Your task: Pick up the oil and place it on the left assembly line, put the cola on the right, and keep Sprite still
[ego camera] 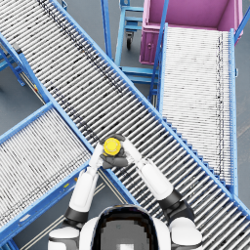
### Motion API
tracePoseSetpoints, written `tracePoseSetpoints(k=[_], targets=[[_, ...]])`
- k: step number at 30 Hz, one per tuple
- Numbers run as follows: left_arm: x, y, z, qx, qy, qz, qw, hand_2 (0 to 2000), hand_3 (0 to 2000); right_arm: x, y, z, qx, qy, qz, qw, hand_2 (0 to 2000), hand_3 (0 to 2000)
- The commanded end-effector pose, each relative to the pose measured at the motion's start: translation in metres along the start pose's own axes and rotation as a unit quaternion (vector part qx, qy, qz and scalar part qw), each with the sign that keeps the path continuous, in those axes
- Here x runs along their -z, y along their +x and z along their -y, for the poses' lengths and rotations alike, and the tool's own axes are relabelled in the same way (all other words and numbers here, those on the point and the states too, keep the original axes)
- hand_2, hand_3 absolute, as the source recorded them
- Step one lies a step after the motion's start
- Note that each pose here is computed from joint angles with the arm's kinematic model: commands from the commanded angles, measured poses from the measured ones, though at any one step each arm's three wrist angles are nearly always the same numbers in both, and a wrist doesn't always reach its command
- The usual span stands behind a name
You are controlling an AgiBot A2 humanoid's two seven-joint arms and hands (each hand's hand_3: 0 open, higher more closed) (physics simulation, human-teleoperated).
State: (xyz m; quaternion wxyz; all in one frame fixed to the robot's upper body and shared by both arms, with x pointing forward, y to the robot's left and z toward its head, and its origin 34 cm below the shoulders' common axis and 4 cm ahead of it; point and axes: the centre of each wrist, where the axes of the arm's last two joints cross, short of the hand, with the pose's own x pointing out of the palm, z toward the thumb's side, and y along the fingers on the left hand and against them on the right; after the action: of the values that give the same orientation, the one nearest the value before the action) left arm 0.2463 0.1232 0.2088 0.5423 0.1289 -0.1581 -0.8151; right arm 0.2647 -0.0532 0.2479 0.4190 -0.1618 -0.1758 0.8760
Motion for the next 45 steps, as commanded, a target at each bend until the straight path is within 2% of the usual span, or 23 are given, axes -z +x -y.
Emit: tracePoseSetpoints(k=[1,3,4,7,9,13,19,20,21,25,27,29,32,34,37,41,45], targets=[[-0.008,-0.018,0.001,-0.046,0.016,-0.008,0.999,2000,2000,-0.012,-0.012,-0.005,0.023,-0.021,-0.003,0.999,0,693],[-0.008,-0.046,0.008,-0.102,0.014,-0.019,0.994,2000,2000,-0.027,-0.025,-0.011,0.05,-0.049,-0.008,0.998,0,40],[-0.004,-0.058,0.016,-0.129,0.002,-0.022,0.991,2000,2000,-0.032,-0.029,-0.016,0.058,-0.058,-0.011,0.997,0,0],[-0.004,-0.089,0.036,-0.201,-0.004,-0.032,0.979,2000,2000,-0.035,-0.037,-0.022,0.078,-0.061,-0.012,0.995,0,0],[0.004,-0.116,0.05,-0.256,-0.022,-0.037,0.966,2000,2000,-0.031,-0.039,-0.024,0.085,-0.055,-0.011,0.995,0,0],[0.04,-0.155,0.081,-0.345,-0.095,-0.023,0.934,2000,2000,-0.029,-0.034,-0.021,0.079,-0.052,-0.004,0.996,0,0],[0.063,-0.2,0.123,-0.443,-0.144,-0.008,0.885,2000,2000,-0.026,-0.034,-0.015,0.084,-0.051,0.006,0.995,0,0],[0.068,-0.203,0.131,-0.455,-0.154,-0.002,0.877,639,1673,-0.026,-0.034,-0.015,0.085,-0.051,0.007,0.995,0,0],[0.069,-0.203,0.136,-0.466,-0.156,-0.001,0.871,0,1347,-0.026,-0.032,-0.014,0.083,-0.051,0.009,0.995,0,0],[0.07,-0.218,0.165,-0.524,-0.16,0.005,0.837,0,40,-0.024,-0.029,-0.008,0.081,-0.051,0.016,0.995,0,0],[0.061,-0.231,0.172,-0.546,-0.145,-0.002,0.825,0,0,-0.024,-0.027,-0.008,0.079,-0.052,0.018,0.995,0,0],[0.022,-0.257,0.173,-0.568,-0.087,-0.04,0.817,0,0,-0.027,-0.028,-0.009,0.083,-0.057,0.019,0.995,0,0],[-0.044,-0.28,0.163,-0.568,0.003,-0.111,0.816,0,0,-0.028,-0.03,-0.009,0.089,-0.061,0.021,0.994,0,0],[-0.067,-0.278,0.153,-0.552,0.036,-0.139,0.821,0,0,-0.031,-0.035,-0.01,0.1,-0.067,0.021,0.992,0,0],[-0.082,-0.255,0.125,-0.495,0.065,-0.164,0.851,0,0,-0.034,-0.042,-0.014,0.117,-0.073,0.021,0.99,0,0],[-0.08,-0.211,0.089,-0.406,0.08,-0.165,0.895,0,0,-0.038,-0.064,-0.022,0.162,-0.082,0.016,0.983,0,0],[-0.076,-0.183,0.056,-0.324,0.081,-0.165,0.928,0,0,-0.045,-0.084,-0.031,0.206,-0.096,0.01,0.974,0,0]])
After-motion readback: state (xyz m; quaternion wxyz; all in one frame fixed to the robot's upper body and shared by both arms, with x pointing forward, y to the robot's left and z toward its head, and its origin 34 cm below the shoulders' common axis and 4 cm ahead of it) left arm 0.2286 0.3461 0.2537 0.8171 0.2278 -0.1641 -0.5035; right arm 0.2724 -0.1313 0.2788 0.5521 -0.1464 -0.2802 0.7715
